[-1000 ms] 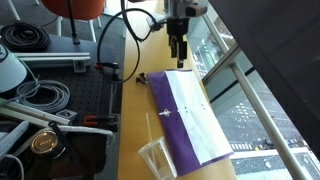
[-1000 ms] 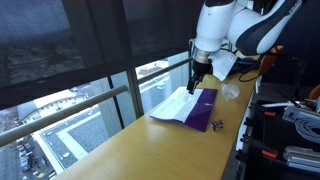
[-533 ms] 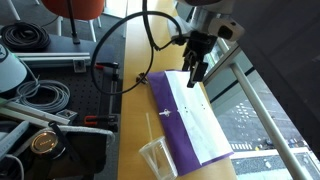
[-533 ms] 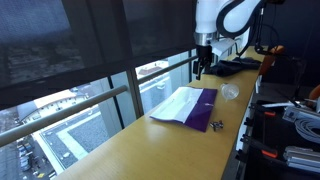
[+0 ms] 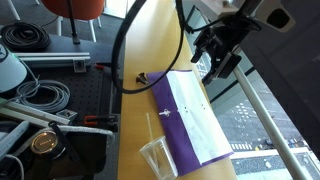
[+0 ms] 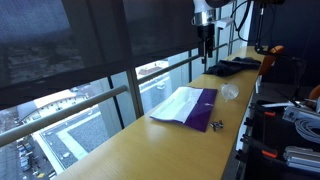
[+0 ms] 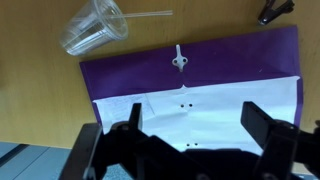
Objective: Open the purple folder.
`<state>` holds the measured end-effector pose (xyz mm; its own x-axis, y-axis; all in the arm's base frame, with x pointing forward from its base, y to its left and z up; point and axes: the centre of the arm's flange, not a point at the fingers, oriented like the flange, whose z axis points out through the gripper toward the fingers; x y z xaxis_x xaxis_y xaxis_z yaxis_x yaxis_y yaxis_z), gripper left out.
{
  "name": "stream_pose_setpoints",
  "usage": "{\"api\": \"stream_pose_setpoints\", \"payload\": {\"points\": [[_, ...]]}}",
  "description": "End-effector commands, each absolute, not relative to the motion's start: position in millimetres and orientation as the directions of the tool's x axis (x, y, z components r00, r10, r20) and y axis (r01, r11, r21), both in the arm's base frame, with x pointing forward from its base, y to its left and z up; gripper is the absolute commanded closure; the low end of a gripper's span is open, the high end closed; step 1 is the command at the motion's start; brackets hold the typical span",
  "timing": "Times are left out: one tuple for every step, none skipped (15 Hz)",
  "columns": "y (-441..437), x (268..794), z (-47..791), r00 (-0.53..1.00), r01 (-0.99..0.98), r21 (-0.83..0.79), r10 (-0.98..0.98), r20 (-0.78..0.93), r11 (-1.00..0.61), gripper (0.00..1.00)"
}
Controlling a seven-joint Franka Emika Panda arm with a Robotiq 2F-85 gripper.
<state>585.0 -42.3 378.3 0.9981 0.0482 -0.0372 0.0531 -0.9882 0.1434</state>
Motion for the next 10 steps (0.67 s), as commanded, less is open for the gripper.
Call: {"api": "stream_pose_setpoints", "payload": {"points": [[-48.3, 583.9, 391.8, 0.989, 0.113, 0.116, 0.101, -0.105, -0.987, 0.0], [-47.6, 580.2, 389.9, 0.988, 0.122, 0.127, 0.108, -0.108, -0.984, 0.0], [-46.8, 583.2, 383.5, 0.992, 0.099, 0.135, 0.088, -0.087, -0.986, 0.0], [-46.8, 582.8, 383.1, 0.991, 0.105, 0.134, 0.093, -0.091, -0.985, 0.0], [-46.7, 582.7, 383.0, 0.991, 0.108, 0.134, 0.096, -0.092, -0.985, 0.0], [-46.6, 582.7, 382.9, 0.991, 0.109, 0.134, 0.097, -0.093, -0.985, 0.0], [-46.6, 582.7, 382.9, 0.991, 0.11, 0.134, 0.098, -0.093, -0.985, 0.0], [-46.6, 582.7, 382.9, 0.991, 0.111, 0.134, 0.099, -0.093, -0.985, 0.0], [-46.6, 582.7, 382.9, 0.991, 0.111, 0.134, 0.099, -0.093, -0.985, 0.0], [-46.6, 582.7, 382.9, 0.991, 0.111, 0.133, 0.099, -0.093, -0.985, 0.0]]}}
